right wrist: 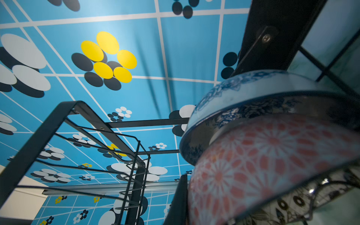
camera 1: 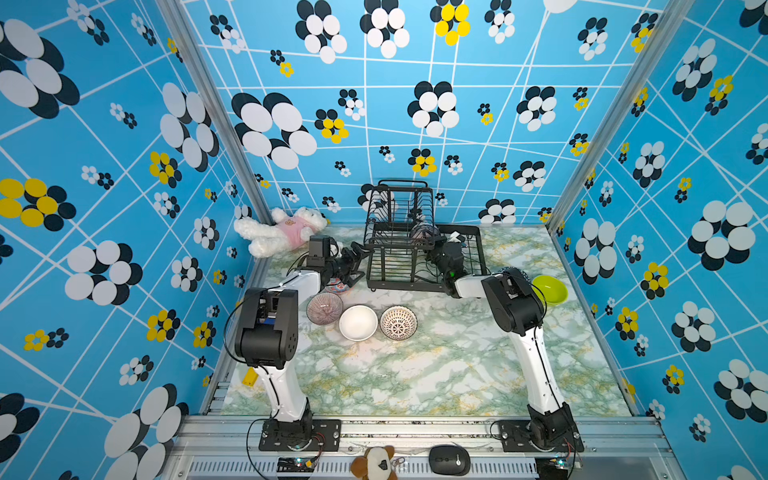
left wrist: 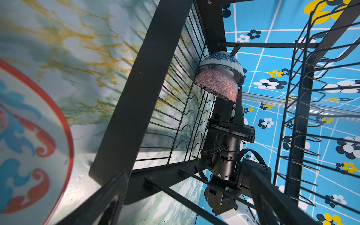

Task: Load bowls into a dish rack
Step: Place the bowl in the dish rack.

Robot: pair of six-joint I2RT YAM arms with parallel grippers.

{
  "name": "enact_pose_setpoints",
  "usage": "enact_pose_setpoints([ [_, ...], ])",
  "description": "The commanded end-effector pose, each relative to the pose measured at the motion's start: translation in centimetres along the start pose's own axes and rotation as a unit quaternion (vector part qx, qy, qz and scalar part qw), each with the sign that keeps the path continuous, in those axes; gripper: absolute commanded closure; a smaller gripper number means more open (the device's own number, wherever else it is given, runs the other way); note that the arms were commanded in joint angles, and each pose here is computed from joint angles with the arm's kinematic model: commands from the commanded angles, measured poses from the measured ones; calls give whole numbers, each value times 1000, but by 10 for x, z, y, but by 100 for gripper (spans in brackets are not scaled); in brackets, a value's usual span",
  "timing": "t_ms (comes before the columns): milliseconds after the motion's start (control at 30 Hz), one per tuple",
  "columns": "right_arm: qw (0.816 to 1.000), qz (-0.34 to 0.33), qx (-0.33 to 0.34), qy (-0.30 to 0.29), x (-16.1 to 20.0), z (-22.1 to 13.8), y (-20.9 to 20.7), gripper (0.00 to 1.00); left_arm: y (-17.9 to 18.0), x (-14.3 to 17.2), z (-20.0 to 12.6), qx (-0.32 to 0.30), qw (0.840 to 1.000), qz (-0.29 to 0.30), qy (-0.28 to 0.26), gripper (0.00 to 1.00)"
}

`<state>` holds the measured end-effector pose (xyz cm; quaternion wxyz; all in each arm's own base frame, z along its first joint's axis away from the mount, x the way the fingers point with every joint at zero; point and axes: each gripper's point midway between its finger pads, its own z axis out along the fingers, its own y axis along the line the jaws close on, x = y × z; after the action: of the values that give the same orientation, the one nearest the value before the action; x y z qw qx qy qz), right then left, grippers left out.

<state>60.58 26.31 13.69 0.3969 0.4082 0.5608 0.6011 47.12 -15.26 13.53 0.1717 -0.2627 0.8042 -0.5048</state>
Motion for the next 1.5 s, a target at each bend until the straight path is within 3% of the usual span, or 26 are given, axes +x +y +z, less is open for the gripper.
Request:
enact_pose_setpoints([
  [0,999,5,48,4,3,-2,-18,98,-5,2,4,9,1000,5,8,1],
  [700,998,34,58,14,7,-2,-2,72,-4,1,5,8,1000,3,8,1],
  [1167,996,37,74,20,11,-10,5,42,-9,2,2,7,1000,12,4,1],
  [1467,996,46,81,20,11,-18,3,33,-8,1,1,4,1000,14,3,1],
])
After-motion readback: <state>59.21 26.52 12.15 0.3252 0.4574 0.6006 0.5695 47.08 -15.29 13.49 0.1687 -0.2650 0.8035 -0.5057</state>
